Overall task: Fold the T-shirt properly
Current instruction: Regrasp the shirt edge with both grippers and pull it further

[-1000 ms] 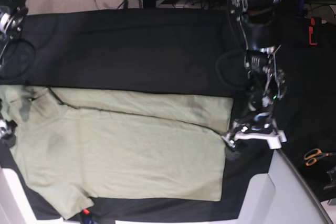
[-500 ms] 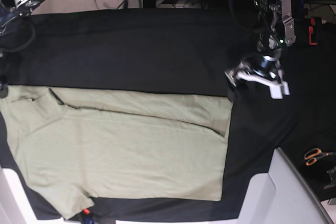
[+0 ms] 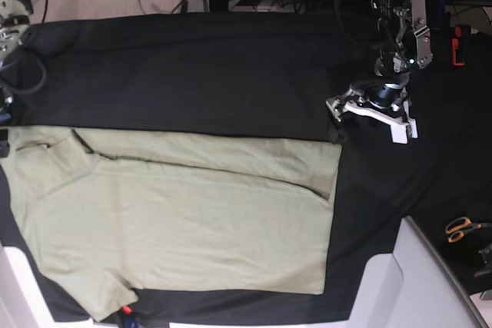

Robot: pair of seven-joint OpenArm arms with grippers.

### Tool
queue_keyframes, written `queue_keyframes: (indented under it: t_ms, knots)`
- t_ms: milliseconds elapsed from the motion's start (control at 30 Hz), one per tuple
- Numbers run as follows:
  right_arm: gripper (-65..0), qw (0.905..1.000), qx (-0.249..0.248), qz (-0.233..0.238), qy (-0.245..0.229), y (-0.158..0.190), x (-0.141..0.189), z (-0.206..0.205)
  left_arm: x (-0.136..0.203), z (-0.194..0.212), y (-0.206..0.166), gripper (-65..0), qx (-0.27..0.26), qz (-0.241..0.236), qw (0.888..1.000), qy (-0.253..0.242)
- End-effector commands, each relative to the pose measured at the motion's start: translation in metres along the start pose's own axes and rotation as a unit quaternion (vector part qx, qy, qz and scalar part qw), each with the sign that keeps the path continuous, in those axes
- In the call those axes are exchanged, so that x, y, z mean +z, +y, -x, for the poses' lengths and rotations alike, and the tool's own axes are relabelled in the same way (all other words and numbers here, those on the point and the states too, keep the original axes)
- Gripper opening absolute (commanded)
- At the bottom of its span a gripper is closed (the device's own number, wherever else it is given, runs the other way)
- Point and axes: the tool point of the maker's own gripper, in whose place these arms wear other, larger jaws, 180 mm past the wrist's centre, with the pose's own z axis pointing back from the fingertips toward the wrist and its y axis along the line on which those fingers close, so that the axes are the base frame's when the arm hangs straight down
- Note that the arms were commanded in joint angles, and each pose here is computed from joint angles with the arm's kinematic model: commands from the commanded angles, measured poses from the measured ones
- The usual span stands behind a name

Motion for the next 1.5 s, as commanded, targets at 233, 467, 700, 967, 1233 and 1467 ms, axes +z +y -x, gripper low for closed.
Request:
queue_keyframes:
  t_ms: [233, 467, 700, 967, 1233, 1467]
  knots:
    - [-51.5, 0.9996, 0.005, 0.012, 0.026, 0.002, -0.005, 0.009, -0.010, 0.015, 0.010, 0.0, 0.028, -0.009, 0.999, 0.014]
    - [-65.0, 0.9995, 0.006, 0.012, 0.027, 0.003, -0.005, 0.009, -0.028, 0.016, -0.014, 0.0, 0.060, 0.008, 0.998, 0.011]
    - [-65.0, 0.9994, 0.007, 0.016, 0.031, -0.001, -0.004, 0.011, -0.039, 0.017, -0.014, 0.0, 0.140, -0.007, 0.990, -0.009]
    - [-65.0, 0.9994, 0.008, 0.016, 0.031, -0.001, -0.003, 0.011, -0.056, 0.012, -0.024, 0.0, 0.149, 0.001, 0.989, -0.002]
    - [-65.0, 0.9994, 0.010, 0.016, 0.030, -0.001, -0.003, 0.009, -0.079, 0.005, -0.037, 0.0, 0.167, 0.012, 0.986, 0.011]
    - [-65.0, 0.9994, 0.010, 0.016, 0.029, -0.001, -0.003, 0.009, -0.091, 0.021, -0.043, -24.4, 0.185, 0.012, 0.982, 0.039]
